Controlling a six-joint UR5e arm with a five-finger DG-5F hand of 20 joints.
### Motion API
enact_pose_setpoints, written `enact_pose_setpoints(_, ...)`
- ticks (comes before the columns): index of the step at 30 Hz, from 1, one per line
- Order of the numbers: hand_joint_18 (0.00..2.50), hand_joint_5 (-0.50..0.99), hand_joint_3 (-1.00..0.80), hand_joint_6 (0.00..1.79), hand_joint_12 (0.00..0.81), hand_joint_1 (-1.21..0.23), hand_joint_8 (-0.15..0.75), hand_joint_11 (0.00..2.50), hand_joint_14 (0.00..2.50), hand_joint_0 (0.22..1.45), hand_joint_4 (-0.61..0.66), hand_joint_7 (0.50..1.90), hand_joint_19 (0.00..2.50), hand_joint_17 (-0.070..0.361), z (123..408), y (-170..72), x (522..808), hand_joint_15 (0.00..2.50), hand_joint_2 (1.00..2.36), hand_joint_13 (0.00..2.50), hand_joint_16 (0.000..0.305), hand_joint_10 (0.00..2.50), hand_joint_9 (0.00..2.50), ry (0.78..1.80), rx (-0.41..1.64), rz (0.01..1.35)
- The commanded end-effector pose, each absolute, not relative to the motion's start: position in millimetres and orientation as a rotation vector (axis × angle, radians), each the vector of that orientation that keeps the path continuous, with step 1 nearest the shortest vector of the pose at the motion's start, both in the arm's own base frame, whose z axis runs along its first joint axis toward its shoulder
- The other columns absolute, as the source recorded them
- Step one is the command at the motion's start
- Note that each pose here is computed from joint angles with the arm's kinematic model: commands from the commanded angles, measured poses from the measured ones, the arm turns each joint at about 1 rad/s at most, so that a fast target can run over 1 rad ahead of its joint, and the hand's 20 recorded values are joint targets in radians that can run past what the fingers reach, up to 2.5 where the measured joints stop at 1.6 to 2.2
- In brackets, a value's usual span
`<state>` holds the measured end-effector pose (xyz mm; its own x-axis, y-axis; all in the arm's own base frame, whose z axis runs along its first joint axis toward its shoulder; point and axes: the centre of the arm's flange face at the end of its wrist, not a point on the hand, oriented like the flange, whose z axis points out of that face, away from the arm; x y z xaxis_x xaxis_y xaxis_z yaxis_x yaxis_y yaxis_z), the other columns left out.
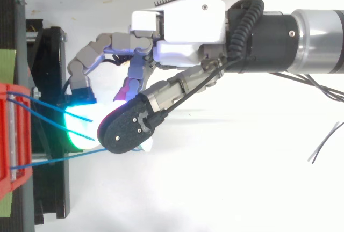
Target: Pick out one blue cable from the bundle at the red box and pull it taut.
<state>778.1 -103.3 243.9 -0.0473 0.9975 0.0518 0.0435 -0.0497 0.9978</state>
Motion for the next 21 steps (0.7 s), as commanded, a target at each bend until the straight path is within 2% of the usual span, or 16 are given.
enact_pose_setpoints(1,0.80,-0.07,-0.24,0.89,0.266,-0.72,0.157,0.73,0.02,0.60,-0.26,0.95,0.64,0.093,244,-104,777,0.53,1.02,1.00,0.041,0.03,1.45,1.257,1.256,1.257)
enact_pose_setpoints(5,0.80,-0.06,-0.24,0.89,0.269,-0.72,0.158,0.72,0.02,0.60,-0.25,0.95,0.64,0.095,243,-104,776,0.53,1.02,1.01,0.042,0.03,1.45,1.270,1.265,1.241)
enact_pose_setpoints(11,0.79,-0.06,-0.24,0.89,0.274,-0.72,0.160,0.71,0.02,0.60,-0.24,0.96,0.64,0.096,259,-106,754,0.53,1.02,1.00,0.043,0.03,1.45,1.401,1.280,1.122)
enact_pose_setpoints(12,0.79,-0.06,-0.24,0.89,0.275,-0.72,0.158,0.72,0.02,0.60,-0.24,0.96,0.64,0.096,277,-112,737,0.53,1.02,1.00,0.043,0.03,1.45,1.463,1.298,1.053)
enact_pose_setpoints(17,0.79,-0.06,-0.24,0.89,0.277,-0.72,0.164,0.70,0.02,0.60,-0.24,0.97,0.64,0.097,293,-115,723,0.53,1.02,1.00,0.043,0.03,1.45,1.496,1.301,1.010)
enact_pose_setpoints(21,0.79,-0.06,-0.24,0.89,0.279,-0.72,0.160,0.71,0.02,0.60,-0.24,0.97,0.63,0.098,299,-120,718,0.53,1.02,1.00,0.043,0.03,1.45,1.480,1.307,0.974)
